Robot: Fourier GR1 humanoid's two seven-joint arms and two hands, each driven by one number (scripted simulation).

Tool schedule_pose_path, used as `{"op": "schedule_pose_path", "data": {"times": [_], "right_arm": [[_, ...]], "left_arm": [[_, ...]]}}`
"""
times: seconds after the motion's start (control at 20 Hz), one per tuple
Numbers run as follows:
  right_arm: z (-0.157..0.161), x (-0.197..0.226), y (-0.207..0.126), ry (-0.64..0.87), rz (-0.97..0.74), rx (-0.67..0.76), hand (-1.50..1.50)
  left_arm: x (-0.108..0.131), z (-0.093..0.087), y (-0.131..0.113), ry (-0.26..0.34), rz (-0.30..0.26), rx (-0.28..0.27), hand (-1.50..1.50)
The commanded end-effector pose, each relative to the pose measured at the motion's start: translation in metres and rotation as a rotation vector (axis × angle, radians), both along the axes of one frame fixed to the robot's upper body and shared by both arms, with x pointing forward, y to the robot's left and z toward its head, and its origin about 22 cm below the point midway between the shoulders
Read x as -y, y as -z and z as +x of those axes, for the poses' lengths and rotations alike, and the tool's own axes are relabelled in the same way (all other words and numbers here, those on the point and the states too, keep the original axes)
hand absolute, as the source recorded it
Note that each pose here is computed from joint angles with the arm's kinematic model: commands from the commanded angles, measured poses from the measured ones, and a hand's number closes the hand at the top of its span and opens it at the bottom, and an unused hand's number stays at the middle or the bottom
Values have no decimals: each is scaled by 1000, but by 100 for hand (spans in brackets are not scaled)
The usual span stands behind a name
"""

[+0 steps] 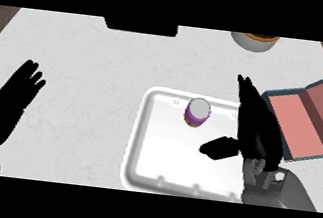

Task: Pick the can from the tray and place it in the cardboard box

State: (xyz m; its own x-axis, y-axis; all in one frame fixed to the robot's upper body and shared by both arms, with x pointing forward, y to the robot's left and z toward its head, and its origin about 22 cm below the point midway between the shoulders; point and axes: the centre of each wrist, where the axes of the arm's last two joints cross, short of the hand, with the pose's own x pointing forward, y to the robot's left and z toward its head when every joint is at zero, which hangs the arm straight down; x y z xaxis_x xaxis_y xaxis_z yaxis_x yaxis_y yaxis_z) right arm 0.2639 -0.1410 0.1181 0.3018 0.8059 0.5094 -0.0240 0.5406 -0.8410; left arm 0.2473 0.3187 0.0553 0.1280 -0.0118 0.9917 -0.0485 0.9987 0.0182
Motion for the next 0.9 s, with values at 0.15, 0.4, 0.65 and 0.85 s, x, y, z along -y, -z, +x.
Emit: {"op": "schedule_pose_path", "data": {"times": [0.15,0.4,0.65,0.85], "right_arm": [[25,-43,-33,36,13,-215,-150],[35,-41,-30,36,8,-283,-150],[27,-55,-17,43,-14,-306,-150],[49,-14,-11,45,7,-297,-150]], "left_arm": [[-5,-4,1,-18,-23,-3,0],[11,12,-4,-1,-7,5,0],[1,-4,8,-18,-14,3,0],[8,-13,3,-31,-27,-5,0]]}}
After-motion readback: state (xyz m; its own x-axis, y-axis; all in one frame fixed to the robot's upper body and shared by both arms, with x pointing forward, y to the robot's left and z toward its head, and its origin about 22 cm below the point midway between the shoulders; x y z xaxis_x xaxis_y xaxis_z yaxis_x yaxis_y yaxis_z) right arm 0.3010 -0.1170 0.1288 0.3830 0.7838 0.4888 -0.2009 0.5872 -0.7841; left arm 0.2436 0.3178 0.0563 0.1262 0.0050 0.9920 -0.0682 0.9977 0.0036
